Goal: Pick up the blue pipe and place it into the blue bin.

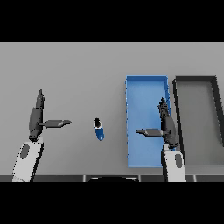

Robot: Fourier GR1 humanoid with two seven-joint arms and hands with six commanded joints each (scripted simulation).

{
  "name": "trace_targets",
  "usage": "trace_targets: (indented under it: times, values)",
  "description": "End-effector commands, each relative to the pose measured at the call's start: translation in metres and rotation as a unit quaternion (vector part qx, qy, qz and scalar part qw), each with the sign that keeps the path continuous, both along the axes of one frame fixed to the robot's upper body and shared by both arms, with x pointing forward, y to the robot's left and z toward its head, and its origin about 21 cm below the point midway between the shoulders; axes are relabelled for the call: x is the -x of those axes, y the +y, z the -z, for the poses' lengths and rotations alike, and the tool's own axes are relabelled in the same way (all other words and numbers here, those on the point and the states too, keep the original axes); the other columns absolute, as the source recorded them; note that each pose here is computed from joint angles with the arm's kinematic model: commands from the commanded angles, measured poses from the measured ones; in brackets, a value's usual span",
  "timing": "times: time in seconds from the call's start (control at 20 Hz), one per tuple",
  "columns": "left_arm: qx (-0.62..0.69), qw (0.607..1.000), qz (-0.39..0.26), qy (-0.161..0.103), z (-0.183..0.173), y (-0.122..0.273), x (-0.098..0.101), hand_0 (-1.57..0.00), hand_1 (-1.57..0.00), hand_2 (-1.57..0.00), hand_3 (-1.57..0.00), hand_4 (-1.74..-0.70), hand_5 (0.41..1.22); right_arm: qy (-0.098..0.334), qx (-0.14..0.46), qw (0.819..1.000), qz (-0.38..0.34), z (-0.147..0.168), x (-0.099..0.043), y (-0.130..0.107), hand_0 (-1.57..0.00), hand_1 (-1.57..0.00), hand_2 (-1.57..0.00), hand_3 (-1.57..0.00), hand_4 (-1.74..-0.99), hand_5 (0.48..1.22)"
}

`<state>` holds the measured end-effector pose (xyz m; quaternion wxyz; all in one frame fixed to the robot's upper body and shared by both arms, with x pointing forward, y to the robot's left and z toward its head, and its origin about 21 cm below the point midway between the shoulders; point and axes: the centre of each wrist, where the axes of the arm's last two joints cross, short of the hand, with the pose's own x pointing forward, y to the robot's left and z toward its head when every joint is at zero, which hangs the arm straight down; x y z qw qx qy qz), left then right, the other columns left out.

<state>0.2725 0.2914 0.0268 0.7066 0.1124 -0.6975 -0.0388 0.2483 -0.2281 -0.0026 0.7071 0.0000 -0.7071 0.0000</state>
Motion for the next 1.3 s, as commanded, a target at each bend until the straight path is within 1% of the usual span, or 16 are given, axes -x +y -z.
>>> trace_targets:
  times: [0.0, 0.25, 0.3, 0.35, 0.4, 0.55, 0.7, 0.75, 0.85, 0.9, 0.95, 1.05, 1.15, 1.25]
  values:
    - [0.000, 1.000, 0.000, -0.003, 0.000, -0.001, 0.000, 0.00, 0.00, 0.00, 0.00, -0.97, 0.594, 0.000, 0.000, 1.000, 0.001, 0.000, 0.000, -0.001, 0.00, 0.00, 0.00, 0.00, -1.210, 0.594]
    - [-0.002, 1.000, 0.002, -0.008, -0.001, -0.005, -0.001, 0.00, 0.00, 0.00, 0.00, -0.97, 0.594, 0.002, 0.000, 1.000, 0.001, 0.002, 0.001, -0.004, 0.00, 0.00, 0.00, 0.00, -1.210, 0.594]
    - [-0.040, 0.996, 0.082, -0.006, -0.005, 0.002, 0.002, 0.00, 0.00, 0.00, 0.00, -0.97, 0.594, -0.031, 0.077, 0.996, -0.027, -0.006, 0.003, -0.014, 0.00, 0.00, 0.00, 0.00, -1.210, 0.594]
    - [-0.062, 0.990, 0.126, 0.001, -0.008, 0.013, 0.004, 0.00, 0.00, 0.00, 0.00, -0.97, 0.595, -0.049, 0.121, 0.990, -0.049, -0.007, 0.010, -0.019, 0.00, 0.00, 0.00, 0.00, -1.206, 0.592]
    - [-0.074, 0.986, 0.150, 0.009, -0.011, 0.019, 0.001, 0.00, 0.00, 0.00, 0.00, -0.97, 0.596, -0.054, 0.150, 0.985, -0.061, -0.012, 0.013, -0.022, 0.00, 0.00, 0.00, 0.00, -1.198, 0.589]
    - [-0.088, 0.978, 0.186, 0.012, -0.012, 0.026, 0.001, 0.00, 0.00, 0.00, 0.00, -0.97, 0.597, -0.053, 0.170, 0.981, -0.078, -0.014, 0.014, -0.018, 0.00, 0.00, 0.00, 0.00, -1.190, 0.586]
    - [-0.085, 0.971, 0.223, 0.003, -0.014, 0.024, 0.007, 0.00, 0.00, 0.00, 0.00, -0.97, 0.590, -0.047, 0.179, 0.979, -0.081, -0.015, 0.016, -0.018, 0.00, 0.00, 0.00, 0.00, -1.182, 0.583]
    - [-0.082, 0.967, 0.242, 0.002, -0.013, 0.020, 0.012, 0.00, 0.00, 0.00, 0.00, -0.97, 0.586, -0.048, 0.177, 0.980, -0.080, -0.016, 0.016, -0.015, 0.00, 0.00, 0.00, 0.00, -1.181, 0.580]
    - [-0.083, 0.955, 0.286, 0.006, -0.018, 0.017, 0.022, 0.00, 0.00, 0.00, 0.00, -0.98, 0.578, -0.048, 0.170, 0.981, -0.079, -0.017, 0.017, -0.019, 0.00, 0.00, 0.00, 0.00, -1.194, 0.579]
    - [-0.085, 0.948, 0.305, 0.013, -0.022, 0.012, 0.028, 0.00, 0.00, 0.00, 0.00, -0.99, 0.566, -0.043, 0.170, 0.981, -0.082, -0.018, 0.015, -0.017, 0.00, 0.00, 0.00, 0.00, -1.200, 0.580]
    - [-0.095, 0.942, 0.319, 0.028, -0.022, 0.005, 0.033, 0.00, 0.00, 0.00, 0.00, -1.00, 0.548, -0.050, 0.166, 0.981, -0.083, -0.019, 0.016, -0.016, 0.00, 0.00, 0.00, 0.00, -1.209, 0.581]
    - [-0.107, 0.931, 0.344, 0.062, -0.022, -0.009, 0.042, 0.00, 0.00, 0.00, 0.00, -1.02, 0.512, -0.053, 0.159, 0.982, -0.082, -0.021, 0.012, -0.015, 0.00, 0.00, 0.00, 0.00, -1.225, 0.580]
    - [-0.109, 0.920, 0.366, 0.085, -0.022, -0.026, 0.043, 0.00, 0.00, 0.00, 0.00, -1.05, 0.483, -0.051, 0.157, 0.983, -0.081, -0.022, 0.012, -0.016, 0.00, 0.00, 0.00, 0.00, -1.228, 0.573]
    - [-0.116, 0.909, 0.390, 0.088, -0.015, -0.037, 0.049, 0.00, 0.00, 0.00, 0.00, -1.08, 0.472, -0.054, 0.165, 0.981, -0.084, -0.021, 0.016, -0.018, 0.00, 0.00, 0.00, 0.00, -1.219, 0.572]
